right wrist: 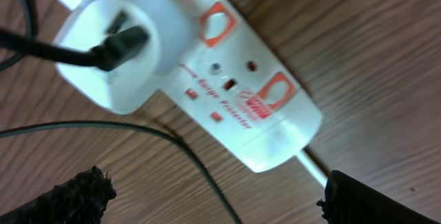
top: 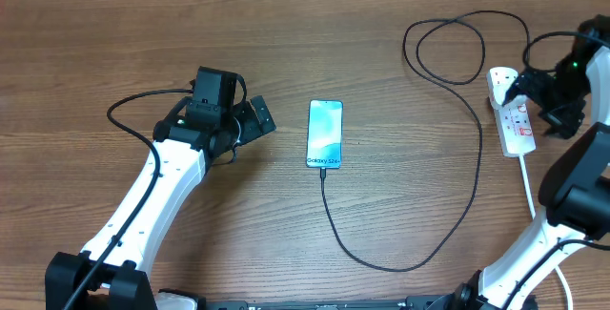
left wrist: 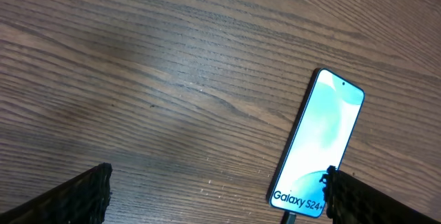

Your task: Plug charger to phone and switch on socket

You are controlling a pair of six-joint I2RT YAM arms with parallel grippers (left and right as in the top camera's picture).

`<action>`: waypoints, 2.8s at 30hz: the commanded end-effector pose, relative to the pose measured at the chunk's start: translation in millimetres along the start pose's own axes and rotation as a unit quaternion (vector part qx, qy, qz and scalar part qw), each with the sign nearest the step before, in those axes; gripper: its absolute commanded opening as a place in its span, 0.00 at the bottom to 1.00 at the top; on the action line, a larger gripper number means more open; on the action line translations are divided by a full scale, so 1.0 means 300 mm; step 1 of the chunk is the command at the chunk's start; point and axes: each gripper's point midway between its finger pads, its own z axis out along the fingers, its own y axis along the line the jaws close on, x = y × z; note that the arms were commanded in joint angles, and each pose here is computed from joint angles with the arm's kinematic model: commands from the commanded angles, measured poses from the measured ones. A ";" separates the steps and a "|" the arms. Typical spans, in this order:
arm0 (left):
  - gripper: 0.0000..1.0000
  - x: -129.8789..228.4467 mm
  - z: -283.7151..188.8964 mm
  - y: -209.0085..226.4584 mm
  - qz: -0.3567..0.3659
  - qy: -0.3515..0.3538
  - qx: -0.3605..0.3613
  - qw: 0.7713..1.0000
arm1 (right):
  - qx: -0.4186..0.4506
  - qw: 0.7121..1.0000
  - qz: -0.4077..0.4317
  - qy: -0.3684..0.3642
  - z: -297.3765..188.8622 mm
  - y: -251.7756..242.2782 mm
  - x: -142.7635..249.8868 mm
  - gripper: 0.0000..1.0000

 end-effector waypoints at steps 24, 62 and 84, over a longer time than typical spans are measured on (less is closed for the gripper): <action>1.00 -0.012 -0.008 0.005 0.010 -0.007 -0.002 1.000 | -0.041 0.990 -0.016 -0.136 -0.042 0.069 -0.220 1.00; 1.00 -0.134 -0.141 0.071 0.006 -0.123 -0.063 0.990 | -0.041 0.990 -0.016 -0.136 -0.042 0.069 -0.220 1.00; 1.00 -0.053 -0.005 0.042 0.013 -0.180 0.074 0.981 | -0.041 0.990 -0.016 -0.136 -0.042 0.069 -0.220 1.00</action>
